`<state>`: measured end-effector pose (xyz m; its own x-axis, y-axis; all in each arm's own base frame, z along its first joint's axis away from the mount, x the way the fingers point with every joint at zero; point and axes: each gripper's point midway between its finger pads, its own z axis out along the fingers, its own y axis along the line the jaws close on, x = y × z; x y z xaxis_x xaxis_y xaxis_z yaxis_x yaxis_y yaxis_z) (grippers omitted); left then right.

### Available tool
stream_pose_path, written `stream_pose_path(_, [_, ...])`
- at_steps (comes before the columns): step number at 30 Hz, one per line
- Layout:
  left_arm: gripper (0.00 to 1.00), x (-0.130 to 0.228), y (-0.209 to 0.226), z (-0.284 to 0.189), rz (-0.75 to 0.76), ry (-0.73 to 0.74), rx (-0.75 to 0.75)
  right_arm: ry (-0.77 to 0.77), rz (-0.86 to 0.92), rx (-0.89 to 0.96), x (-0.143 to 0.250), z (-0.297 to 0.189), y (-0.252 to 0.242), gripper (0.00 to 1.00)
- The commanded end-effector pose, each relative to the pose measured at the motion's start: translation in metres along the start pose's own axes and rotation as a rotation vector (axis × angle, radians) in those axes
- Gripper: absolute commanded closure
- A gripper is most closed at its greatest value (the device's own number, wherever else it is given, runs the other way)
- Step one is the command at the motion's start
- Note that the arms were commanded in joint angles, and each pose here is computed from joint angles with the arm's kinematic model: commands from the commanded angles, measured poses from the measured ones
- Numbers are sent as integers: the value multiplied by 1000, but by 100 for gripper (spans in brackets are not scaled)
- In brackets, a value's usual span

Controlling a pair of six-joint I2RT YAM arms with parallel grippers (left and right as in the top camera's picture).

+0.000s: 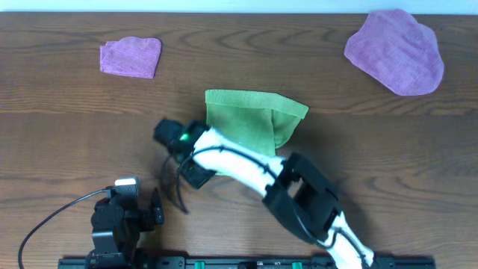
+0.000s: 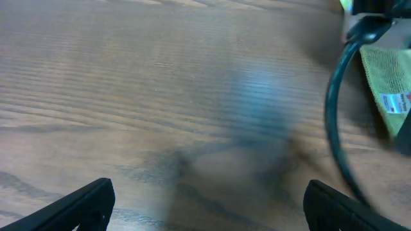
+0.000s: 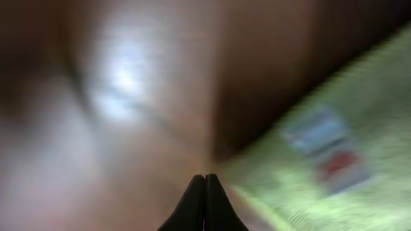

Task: Fold the cloth
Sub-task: 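Lay the green cloth flat and release it with the right gripper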

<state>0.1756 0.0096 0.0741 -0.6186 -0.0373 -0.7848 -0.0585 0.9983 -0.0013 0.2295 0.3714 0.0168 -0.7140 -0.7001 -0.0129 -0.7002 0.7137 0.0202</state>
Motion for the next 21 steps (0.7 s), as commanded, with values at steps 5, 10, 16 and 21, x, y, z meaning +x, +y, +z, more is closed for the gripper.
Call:
stream_pose_path(5, [5,21,4,7,15,66,-20,-70,52,79,-9,-23,-26,98])
stream_pose_path(10, [5,21,4,7,15,66,-20,-107,135,188,-15,-40,-81,98])
stream_pose_path(16, [5,21,4,7,15,66,-20,-116,272,350,-3,-71,-167,98])
stream_pose_path(21, [5,21,4,7,15,66,-20,-74,373,365,18,-83,-211,98])
